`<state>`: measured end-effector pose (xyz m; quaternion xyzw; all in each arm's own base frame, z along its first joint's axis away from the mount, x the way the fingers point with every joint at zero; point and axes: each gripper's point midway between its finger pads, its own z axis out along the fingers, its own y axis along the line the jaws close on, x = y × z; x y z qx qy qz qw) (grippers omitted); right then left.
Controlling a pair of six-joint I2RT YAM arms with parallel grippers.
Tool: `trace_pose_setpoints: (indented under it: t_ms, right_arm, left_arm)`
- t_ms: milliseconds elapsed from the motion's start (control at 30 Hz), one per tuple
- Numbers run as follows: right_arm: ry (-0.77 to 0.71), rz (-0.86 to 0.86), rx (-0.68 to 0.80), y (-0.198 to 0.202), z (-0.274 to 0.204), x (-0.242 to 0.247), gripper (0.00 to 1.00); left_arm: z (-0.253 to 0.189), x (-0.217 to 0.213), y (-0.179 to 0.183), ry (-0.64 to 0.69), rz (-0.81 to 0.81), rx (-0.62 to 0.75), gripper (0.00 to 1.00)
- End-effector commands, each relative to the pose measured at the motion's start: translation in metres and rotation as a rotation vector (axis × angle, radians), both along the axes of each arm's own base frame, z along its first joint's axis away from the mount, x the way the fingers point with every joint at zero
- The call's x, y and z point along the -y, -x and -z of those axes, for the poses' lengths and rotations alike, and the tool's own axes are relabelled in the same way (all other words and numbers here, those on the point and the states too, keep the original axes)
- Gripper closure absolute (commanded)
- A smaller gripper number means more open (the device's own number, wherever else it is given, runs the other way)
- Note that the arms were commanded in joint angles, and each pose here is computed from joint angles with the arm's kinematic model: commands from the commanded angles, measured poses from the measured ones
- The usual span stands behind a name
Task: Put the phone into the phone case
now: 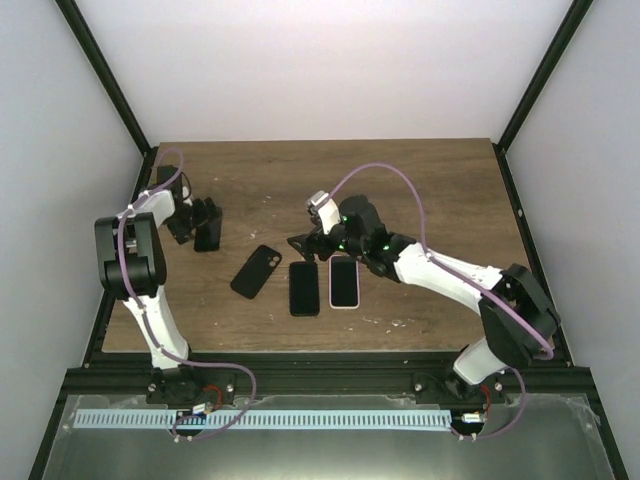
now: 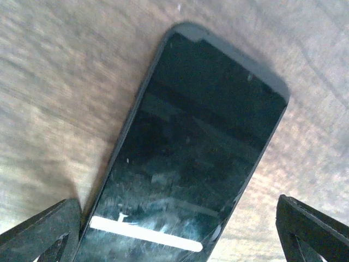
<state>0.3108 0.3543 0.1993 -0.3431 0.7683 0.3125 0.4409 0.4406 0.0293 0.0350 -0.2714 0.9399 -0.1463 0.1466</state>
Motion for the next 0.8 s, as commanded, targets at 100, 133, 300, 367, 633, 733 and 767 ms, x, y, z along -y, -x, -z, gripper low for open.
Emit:
trace_pose_setpoints:
  t_ms: [100,133,300,367,633,733,767]
  right_arm:
    - [-0.102,0.042,-0.031,0.004,-0.025,0.010,0.00]
    - [-0.106,0.049,-0.033,0.004,-0.026,0.012,0.00]
    - [-0.106,0.096,-0.038,0.001,-0.027,0.018,0.00]
    - [-0.108,0.102,-0.037,0.001,-0.029,0.020,0.00]
    - [-0.111,0.101,-0.032,0.001,-0.031,0.020,0.00]
    - [-0.101,0.106,-0.026,-0.001,-0.030,0.021,0.00]
    - [-0.097,0.107,-0.024,-0.001,-0.029,0.021,0.00]
  left_arm:
    - [0.001,0.001,0.023,-0.185,0.130,-0.113,0.00]
    - [0.002,0.003,0.021,-0.191,0.155,-0.117,0.00]
    - [0.008,0.000,0.013,-0.273,0.236,-0.146,0.03]
    - [0.004,-0.002,0.010,-0.294,0.243,-0.125,0.04]
    - [0.011,0.008,-0.010,-0.268,0.305,-0.077,0.07]
    - [0.015,0.012,-0.013,-0.251,0.324,-0.061,0.07]
    - [0.016,0.013,-0.013,-0.253,0.328,-0.062,0.07]
